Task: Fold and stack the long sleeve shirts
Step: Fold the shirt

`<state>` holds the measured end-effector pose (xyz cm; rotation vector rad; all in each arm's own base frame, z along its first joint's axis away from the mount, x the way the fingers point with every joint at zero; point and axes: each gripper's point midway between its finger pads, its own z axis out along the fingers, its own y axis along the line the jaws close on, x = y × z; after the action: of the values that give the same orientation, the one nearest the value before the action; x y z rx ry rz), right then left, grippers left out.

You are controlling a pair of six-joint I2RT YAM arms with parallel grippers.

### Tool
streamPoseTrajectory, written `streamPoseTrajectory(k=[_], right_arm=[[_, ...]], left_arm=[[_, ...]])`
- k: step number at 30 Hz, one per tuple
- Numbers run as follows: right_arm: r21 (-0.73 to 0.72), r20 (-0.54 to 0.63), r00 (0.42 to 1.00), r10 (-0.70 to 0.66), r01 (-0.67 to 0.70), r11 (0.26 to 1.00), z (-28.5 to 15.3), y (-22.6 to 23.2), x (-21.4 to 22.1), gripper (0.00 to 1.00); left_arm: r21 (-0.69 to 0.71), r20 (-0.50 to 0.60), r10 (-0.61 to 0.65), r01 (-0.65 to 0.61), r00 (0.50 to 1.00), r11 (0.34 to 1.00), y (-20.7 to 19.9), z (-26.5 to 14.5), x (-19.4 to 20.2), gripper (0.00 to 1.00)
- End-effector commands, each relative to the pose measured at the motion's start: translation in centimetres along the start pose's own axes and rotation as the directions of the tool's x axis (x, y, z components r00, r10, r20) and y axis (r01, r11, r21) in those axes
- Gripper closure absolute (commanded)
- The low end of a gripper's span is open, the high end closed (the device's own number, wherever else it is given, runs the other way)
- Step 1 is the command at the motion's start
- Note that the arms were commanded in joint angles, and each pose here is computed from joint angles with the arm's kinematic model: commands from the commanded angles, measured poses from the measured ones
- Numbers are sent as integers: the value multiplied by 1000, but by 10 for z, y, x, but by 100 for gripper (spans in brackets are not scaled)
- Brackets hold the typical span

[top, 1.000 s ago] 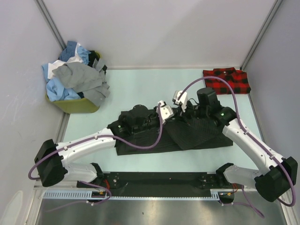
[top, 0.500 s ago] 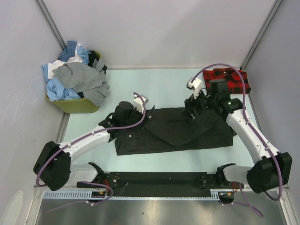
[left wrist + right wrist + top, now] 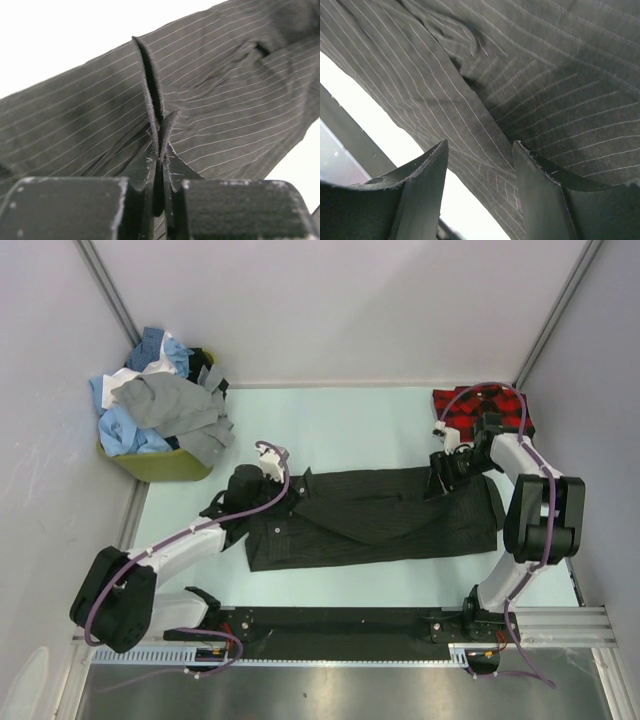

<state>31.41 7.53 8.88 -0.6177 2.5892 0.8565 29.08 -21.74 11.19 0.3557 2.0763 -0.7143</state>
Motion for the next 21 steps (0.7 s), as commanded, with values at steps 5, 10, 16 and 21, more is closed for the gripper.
streamPoseTrajectory(k=[5, 10, 16, 21], right_arm=[[-18, -64, 998, -23, 22, 1000, -9, -12, 2, 39], [26, -42, 996, -75, 76, 997, -21, -15, -12, 37], [99, -64, 989, -133, 139, 985, -44, -12, -13, 41], [123, -114, 990, -87, 101, 987, -32, -15, 14, 46]], left_arm=[[-162, -75, -156, 143, 985, 976, 43, -10, 20, 61], [-212, -104, -146, 122, 984, 970, 54, -31, 10, 41], [67, -190, 259, -251, 947, 966, 24, -31, -16, 34], [261, -298, 495, -429, 816, 865, 15, -4, -28, 33]])
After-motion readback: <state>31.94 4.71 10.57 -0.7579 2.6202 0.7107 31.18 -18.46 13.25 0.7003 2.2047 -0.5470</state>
